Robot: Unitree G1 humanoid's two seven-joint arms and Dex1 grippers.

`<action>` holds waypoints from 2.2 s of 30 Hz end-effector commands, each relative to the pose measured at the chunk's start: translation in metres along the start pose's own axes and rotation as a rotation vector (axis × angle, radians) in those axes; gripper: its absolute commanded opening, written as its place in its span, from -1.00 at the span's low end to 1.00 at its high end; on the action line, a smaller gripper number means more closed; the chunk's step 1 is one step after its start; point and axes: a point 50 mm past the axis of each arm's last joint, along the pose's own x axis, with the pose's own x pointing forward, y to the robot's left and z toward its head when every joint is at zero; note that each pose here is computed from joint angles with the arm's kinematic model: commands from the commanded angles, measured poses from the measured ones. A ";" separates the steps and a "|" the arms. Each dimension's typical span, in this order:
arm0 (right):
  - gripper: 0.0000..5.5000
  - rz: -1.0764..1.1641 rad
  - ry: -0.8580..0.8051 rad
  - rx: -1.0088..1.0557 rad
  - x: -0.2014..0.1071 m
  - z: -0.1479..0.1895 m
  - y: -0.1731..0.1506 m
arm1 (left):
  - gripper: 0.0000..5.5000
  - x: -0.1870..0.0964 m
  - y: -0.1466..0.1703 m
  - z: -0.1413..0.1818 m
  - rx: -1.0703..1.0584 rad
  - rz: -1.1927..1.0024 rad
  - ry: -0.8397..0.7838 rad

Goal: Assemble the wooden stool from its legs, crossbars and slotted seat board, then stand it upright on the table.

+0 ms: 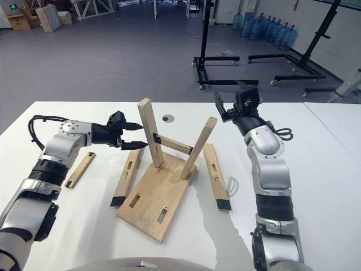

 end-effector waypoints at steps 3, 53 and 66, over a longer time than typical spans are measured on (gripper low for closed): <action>0.34 -0.060 0.020 0.006 -0.010 -0.004 -0.014 | 0.49 -0.050 -0.009 -0.028 -0.124 0.336 0.030; 0.34 -0.104 0.028 0.161 -0.018 0.002 -0.023 | -0.53 -0.080 -0.028 -0.051 -0.201 0.999 -0.235; 0.34 0.603 -0.203 1.076 -0.029 0.062 0.048 | -0.53 0.001 -0.065 0.078 0.157 0.397 -0.670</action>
